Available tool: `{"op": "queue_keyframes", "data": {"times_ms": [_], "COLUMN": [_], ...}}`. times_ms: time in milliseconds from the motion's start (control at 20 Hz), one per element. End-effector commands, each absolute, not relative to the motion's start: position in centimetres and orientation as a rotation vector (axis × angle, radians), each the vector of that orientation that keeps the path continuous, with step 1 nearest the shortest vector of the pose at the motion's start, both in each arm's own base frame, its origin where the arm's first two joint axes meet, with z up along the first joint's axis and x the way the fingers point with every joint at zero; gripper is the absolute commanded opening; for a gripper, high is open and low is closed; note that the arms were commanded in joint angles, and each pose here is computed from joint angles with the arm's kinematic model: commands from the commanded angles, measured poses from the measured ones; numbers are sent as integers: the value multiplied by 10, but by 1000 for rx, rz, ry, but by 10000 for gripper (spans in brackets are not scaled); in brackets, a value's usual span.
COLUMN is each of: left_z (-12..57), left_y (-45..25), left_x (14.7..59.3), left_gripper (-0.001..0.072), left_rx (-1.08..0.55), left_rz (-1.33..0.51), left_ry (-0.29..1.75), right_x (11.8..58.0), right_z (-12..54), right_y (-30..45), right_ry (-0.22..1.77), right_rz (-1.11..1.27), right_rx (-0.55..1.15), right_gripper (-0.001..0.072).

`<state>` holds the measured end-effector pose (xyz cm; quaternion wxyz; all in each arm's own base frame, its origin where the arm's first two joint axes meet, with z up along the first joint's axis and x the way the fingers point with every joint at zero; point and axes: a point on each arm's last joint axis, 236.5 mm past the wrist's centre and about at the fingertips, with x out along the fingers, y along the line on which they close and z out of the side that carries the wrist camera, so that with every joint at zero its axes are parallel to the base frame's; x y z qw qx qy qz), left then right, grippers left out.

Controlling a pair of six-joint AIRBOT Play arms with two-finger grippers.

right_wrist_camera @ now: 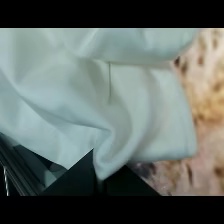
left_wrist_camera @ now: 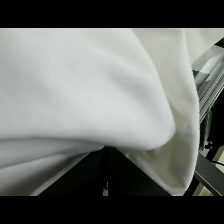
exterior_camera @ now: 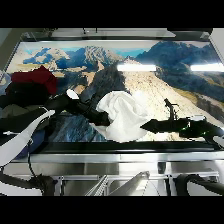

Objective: Fold the shirts.

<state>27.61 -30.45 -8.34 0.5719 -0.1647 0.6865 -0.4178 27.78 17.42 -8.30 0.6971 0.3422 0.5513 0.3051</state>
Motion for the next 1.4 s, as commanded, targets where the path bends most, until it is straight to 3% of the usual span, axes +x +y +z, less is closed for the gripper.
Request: {"op": "queue_keyframes", "data": {"times_ms": [0,150,200,300,350,650,800,1000,1050,1100,1150,1350], "left_z": [-77,-50,-39,-24,-23,-71,-95,-103,-106,-105,-99,-43], "left_y": [-301,-273,-259,-229,-215,-184,-198,-240,-251,-260,-267,-278], "left_x": [275,290,297,319,334,368,373,362,355,348,342,334], "left_gripper": [18,19,59,624,716,716,715,711,649,368,-6,9], "left_rx": [-407,-454,-479,-566,-595,-560,-581,-514,-489,-472,-455,-387], "left_rz": [-1000,-997,-989,-892,-827,-644,-658,-823,-864,-906,-956,-1136], "left_ry": [1616,1583,1561,1510,1461,1411,1465,1566,1595,1623,1647,1649], "right_x": [278,278,277,275,274,271,271,272,272,271,270,269], "right_z": [-80,-80,-79,-77,-76,-73,-73,-73,-72,-69,-64,-25], "right_y": [177,177,178,180,180,182,182,182,183,185,188,196], "right_ry": [1221,1221,1223,1227,1229,1234,1235,1239,1237,1237,1234,1184], "right_rz": [700,701,706,720,726,741,741,734,738,749,769,898], "right_rx": [767,768,771,777,778,787,786,797,804,815,833,828], "right_gripper": [15,15,15,15,16,16,16,16,16,16,15,15]}}
